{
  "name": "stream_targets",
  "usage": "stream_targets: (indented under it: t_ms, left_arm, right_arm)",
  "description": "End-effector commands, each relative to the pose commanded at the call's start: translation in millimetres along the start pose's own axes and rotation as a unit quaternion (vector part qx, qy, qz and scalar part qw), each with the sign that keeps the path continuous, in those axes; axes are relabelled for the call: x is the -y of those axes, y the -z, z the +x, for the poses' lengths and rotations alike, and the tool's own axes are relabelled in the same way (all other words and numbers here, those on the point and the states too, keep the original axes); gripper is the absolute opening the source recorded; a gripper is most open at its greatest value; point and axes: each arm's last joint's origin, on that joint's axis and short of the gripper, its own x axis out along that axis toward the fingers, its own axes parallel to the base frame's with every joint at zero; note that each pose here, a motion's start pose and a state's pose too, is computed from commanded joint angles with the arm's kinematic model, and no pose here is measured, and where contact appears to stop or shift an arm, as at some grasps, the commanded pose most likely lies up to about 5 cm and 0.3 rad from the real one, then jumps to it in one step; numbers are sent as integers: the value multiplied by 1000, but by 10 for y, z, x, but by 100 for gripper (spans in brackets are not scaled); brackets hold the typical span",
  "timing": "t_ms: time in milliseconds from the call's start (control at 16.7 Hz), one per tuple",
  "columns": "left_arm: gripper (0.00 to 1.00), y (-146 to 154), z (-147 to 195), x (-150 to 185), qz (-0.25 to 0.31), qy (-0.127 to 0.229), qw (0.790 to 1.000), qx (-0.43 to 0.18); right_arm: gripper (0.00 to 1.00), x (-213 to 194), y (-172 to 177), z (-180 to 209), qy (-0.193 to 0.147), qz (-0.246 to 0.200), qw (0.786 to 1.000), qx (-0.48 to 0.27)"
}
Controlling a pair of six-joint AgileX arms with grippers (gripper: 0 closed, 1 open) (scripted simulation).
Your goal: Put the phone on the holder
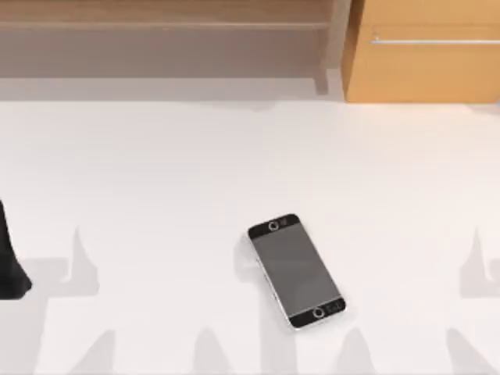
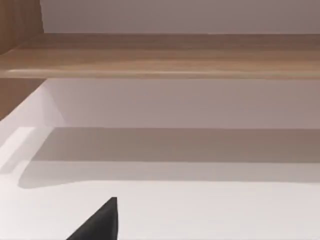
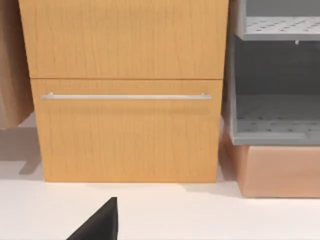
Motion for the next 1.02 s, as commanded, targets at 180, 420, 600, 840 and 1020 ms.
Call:
stream_targets:
  t_ms: [180,420,600,840,1020]
  left_arm:
    - [100,0,0,0,0,0,1000,0]
    - [100,0,0,0,0,0,1000,0]
    - [100,0,0,0,0,0,1000,0]
    - [100,0,0,0,0,0,1000,0]
    - [100,0,0,0,0,0,1000,0]
  right_arm:
    - [100,-5,-13,1,-3,0,1000,-4]
    - [100,-82,-183,40,-42,4,997,-62]
    - [100,-199,-335,152,-87,1,983,-162]
    - [100,-460,-386,427,-140,-19,921,-363]
    - [100,-741,-299,677,-152,-52,835,-526]
